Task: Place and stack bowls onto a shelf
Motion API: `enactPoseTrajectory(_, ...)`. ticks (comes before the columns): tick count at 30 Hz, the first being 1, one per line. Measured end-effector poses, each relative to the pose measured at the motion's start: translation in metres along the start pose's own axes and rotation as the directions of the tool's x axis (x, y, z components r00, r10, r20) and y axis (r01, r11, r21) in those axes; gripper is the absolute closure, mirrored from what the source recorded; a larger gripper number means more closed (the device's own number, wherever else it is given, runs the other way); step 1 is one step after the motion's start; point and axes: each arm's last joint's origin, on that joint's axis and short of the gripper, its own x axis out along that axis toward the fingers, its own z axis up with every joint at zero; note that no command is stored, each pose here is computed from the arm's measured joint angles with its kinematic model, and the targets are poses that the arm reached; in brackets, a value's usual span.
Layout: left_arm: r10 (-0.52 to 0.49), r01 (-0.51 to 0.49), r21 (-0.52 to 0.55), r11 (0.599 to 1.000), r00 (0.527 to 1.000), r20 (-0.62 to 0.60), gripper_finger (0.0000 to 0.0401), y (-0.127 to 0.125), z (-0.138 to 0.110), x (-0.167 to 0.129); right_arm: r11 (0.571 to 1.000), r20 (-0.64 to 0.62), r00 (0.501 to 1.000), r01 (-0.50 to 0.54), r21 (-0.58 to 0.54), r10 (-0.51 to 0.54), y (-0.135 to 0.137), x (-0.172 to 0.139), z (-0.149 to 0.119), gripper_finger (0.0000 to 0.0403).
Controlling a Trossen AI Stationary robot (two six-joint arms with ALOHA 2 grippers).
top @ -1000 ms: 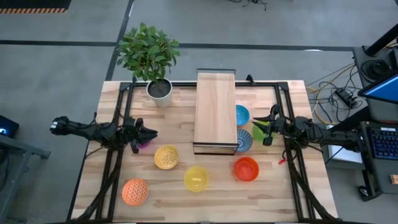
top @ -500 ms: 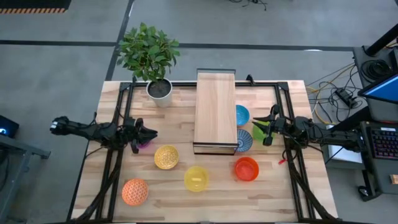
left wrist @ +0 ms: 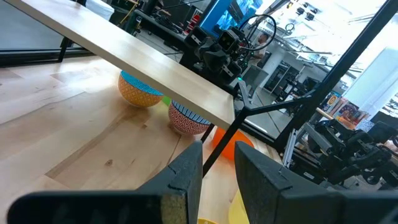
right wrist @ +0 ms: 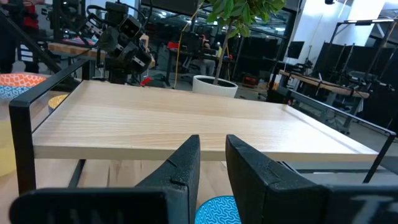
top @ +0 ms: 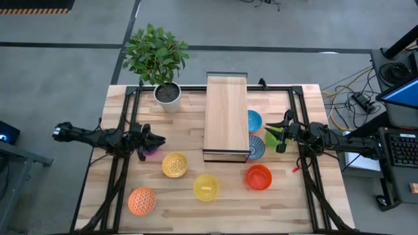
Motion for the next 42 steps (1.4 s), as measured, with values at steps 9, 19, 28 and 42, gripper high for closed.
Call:
enactPoseTrajectory(9,-0.097,0.097,-0.005,0.995,0.991,-0.09,0.0324,-0.002,-0.003,0.0,1.0,0.0,1.0,-0.001,-0.001,0.001,0.0,0.0,0.0,0.0335)
enactPoseTrajectory(19,-0.212,0.188,-0.139,0.972,0.961,-0.18,0.0324,-0.005,-0.007,-0.001,0.946,0.073,0.997,-0.034,0.323,0.011,-0.001,0.0,0.007,0.0335)
enactPoseTrajectory(28,-0.545,0.301,-0.559,0.773,0.766,-0.341,0.0324,-0.016,-0.01,-0.006,0.854,0.215,0.972,-0.19,0.485,0.094,-0.004,-0.004,0.036,0.0335)
enactPoseTrajectory(42,-0.454,0.468,0.378,0.799,0.881,-0.131,0.0324,-0.018,0.004,-0.003,0.763,0.018,0.999,-0.032,0.646,0.027,-0.023,0.001,0.114,0.0335)
